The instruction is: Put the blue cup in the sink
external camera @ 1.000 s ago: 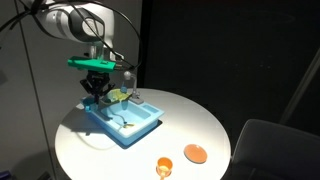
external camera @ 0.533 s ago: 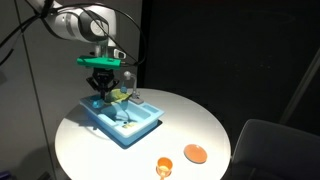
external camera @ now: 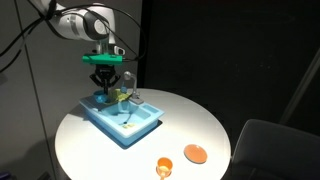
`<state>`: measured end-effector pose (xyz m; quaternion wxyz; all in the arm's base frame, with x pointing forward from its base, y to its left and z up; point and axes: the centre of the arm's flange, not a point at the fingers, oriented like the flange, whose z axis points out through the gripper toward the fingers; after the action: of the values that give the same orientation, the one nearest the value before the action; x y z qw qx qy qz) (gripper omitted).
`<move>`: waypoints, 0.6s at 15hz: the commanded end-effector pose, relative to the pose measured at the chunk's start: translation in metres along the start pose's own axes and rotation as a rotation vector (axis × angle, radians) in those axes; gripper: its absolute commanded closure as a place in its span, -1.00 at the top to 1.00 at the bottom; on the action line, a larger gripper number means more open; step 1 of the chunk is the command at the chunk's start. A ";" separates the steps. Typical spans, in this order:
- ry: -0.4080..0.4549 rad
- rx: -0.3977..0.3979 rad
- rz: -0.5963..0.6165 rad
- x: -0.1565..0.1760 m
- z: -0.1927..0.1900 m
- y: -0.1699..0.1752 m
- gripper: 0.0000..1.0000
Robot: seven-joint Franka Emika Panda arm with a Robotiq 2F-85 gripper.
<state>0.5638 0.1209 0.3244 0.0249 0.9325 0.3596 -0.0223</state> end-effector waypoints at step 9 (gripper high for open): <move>0.051 -0.014 -0.010 0.029 -0.037 0.004 -0.98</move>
<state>0.5857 0.1389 0.3568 0.0269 0.9293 0.3683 0.0108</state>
